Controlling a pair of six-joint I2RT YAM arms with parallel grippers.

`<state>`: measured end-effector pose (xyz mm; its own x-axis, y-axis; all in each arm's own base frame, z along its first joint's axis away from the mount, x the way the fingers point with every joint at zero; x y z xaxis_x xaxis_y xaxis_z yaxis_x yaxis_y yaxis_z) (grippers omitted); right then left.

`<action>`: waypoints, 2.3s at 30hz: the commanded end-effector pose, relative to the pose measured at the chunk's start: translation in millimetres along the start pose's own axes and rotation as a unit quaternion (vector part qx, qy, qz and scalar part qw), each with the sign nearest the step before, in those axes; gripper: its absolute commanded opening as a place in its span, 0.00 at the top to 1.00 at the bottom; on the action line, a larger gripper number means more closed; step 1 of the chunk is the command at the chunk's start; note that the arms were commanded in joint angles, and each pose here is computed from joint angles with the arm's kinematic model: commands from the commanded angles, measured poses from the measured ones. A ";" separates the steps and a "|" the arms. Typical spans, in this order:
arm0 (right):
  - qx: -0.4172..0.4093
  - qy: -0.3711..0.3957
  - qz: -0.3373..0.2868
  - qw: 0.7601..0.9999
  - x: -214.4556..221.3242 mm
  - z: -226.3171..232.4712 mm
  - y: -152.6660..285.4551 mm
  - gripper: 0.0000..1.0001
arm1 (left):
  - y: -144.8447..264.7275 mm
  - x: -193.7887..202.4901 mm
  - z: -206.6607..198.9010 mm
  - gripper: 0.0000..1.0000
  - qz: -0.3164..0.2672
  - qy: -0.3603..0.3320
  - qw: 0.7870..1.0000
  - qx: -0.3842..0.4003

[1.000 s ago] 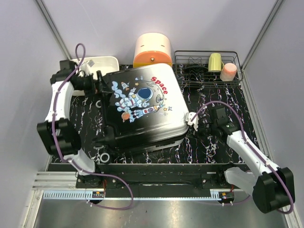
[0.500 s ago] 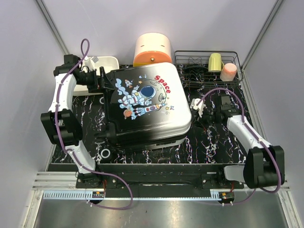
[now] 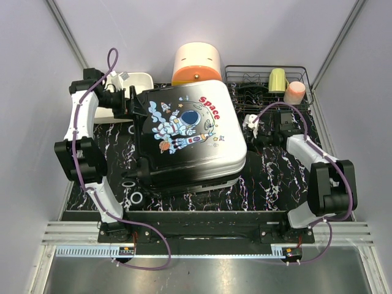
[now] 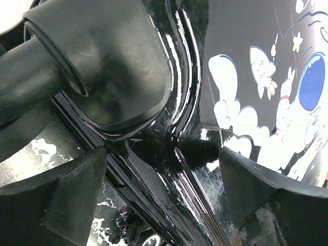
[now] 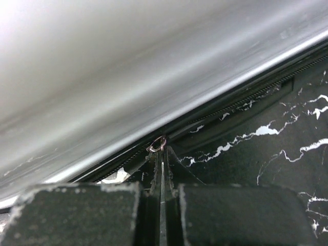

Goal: Open, take out, and arrange the luggage

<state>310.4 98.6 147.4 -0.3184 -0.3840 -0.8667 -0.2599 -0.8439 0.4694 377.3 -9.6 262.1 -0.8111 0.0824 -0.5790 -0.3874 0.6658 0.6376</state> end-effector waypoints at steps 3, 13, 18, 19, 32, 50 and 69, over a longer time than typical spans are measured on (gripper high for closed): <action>-0.090 0.104 -0.094 0.986 -50.6 52.7 -20.6 1.00 | -28.9 6.5 -23.4 0.07 0.052 -0.096 0.993 0.048; -0.142 0.074 -0.086 0.983 -30.0 163.8 -27.6 1.00 | -73.9 2.3 -56.8 0.01 0.095 -0.200 0.972 0.076; -0.115 0.042 -0.100 0.988 -38.0 182.5 -38.8 1.00 | -71.2 -23.2 -54.4 0.01 0.070 -0.215 0.973 0.051; -0.100 0.039 -0.098 0.989 -38.9 179.1 -39.7 1.00 | -67.0 -25.0 -52.2 0.01 0.066 -0.214 0.974 0.048; 0.097 0.080 -0.066 0.990 -34.1 80.2 -9.7 1.00 | -65.8 -9.5 -44.4 0.03 0.090 -0.212 0.969 0.085; -0.013 0.072 -0.092 0.993 -57.0 34.0 18.1 1.00 | -71.8 -15.3 -20.2 0.04 0.095 -0.196 0.973 0.083; -0.012 0.055 0.020 0.998 -18.9 26.0 13.0 1.00 | -67.7 -6.4 -20.4 0.04 0.092 -0.177 0.976 0.086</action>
<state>270.8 97.6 182.3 -0.3520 -0.4706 -0.8091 -0.2079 -0.8035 0.5579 419.1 -55.6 267.3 -0.5551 0.4022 -0.7281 -0.3078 0.7139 0.6290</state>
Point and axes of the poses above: each gripper's point midway between its finger pads, its own y axis back along the fingers, its own z axis along the line the jaws close on, x = y × z, the point moved 7 cm from there along y, back along the fingers, and after that the axes turned 11 degrees about -y, right-handed, at the moved point
